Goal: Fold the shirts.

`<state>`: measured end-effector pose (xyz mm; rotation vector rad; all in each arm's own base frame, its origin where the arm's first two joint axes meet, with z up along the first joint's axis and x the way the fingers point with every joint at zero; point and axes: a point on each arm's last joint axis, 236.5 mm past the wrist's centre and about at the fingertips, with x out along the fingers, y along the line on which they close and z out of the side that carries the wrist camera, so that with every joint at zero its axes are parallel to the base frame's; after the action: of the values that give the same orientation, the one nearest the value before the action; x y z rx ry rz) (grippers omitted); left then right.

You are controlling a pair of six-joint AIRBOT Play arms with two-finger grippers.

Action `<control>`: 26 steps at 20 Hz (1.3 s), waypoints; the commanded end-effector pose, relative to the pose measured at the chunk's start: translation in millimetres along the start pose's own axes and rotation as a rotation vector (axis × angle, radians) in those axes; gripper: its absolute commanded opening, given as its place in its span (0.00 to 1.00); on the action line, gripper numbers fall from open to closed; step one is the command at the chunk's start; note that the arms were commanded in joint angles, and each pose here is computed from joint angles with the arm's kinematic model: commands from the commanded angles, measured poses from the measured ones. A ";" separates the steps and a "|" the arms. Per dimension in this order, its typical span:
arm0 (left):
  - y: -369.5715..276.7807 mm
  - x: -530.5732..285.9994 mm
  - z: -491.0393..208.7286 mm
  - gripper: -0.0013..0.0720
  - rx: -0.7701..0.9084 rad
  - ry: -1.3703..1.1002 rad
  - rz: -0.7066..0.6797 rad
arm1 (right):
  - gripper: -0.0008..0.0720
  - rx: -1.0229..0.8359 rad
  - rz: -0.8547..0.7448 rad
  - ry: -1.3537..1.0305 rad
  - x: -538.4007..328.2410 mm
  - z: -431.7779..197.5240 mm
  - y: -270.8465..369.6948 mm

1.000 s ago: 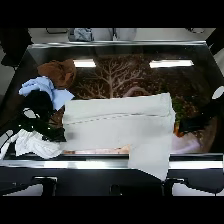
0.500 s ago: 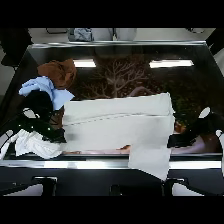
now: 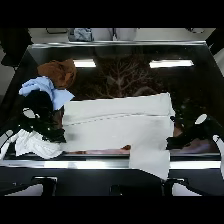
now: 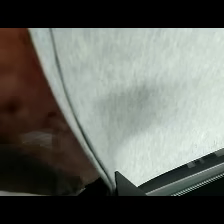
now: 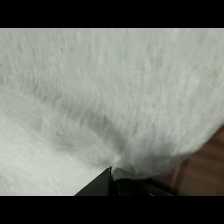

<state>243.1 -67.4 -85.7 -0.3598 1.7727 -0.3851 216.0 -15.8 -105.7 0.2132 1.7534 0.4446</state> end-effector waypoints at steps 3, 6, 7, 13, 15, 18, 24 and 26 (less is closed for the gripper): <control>-18.5 -54.6 25.2 0.06 0.103 -0.194 0.041 | 0.08 -0.113 -0.111 -0.217 -69.1 36.7 6.8; -29.9 -92.9 48.9 0.06 0.084 -0.326 0.061 | 0.07 -0.156 -0.136 -0.414 -128.8 85.5 27.3; -30.9 -104.3 63.5 0.06 0.077 -0.382 0.068 | 0.07 -0.186 -0.172 -0.473 -146.6 107.9 32.0; -15.0 -122.1 155.1 0.06 -0.006 -0.444 0.060 | 0.07 -0.148 -0.221 -0.659 -190.1 247.2 15.1; -7.3 -121.6 185.1 0.06 -0.041 -0.449 0.046 | 0.08 -0.135 -0.197 -0.678 -187.1 277.3 5.7; -10.3 -105.1 223.8 0.06 -0.066 -0.438 -0.040 | 0.08 -0.099 -0.144 -0.743 -176.3 312.7 -2.3; -0.7 -53.5 238.9 0.26 -0.170 -0.343 -0.132 | 0.09 -0.056 -0.061 -0.682 -130.3 323.4 -11.2; -1.8 -67.8 236.6 1.00 -0.169 -0.345 -0.138 | 0.81 -0.122 -0.075 -0.683 -147.3 315.4 -5.9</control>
<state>487.7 -56.9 -76.8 -0.6045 1.4292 -0.2504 559.0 -21.5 -35.0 0.2098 1.0566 0.3179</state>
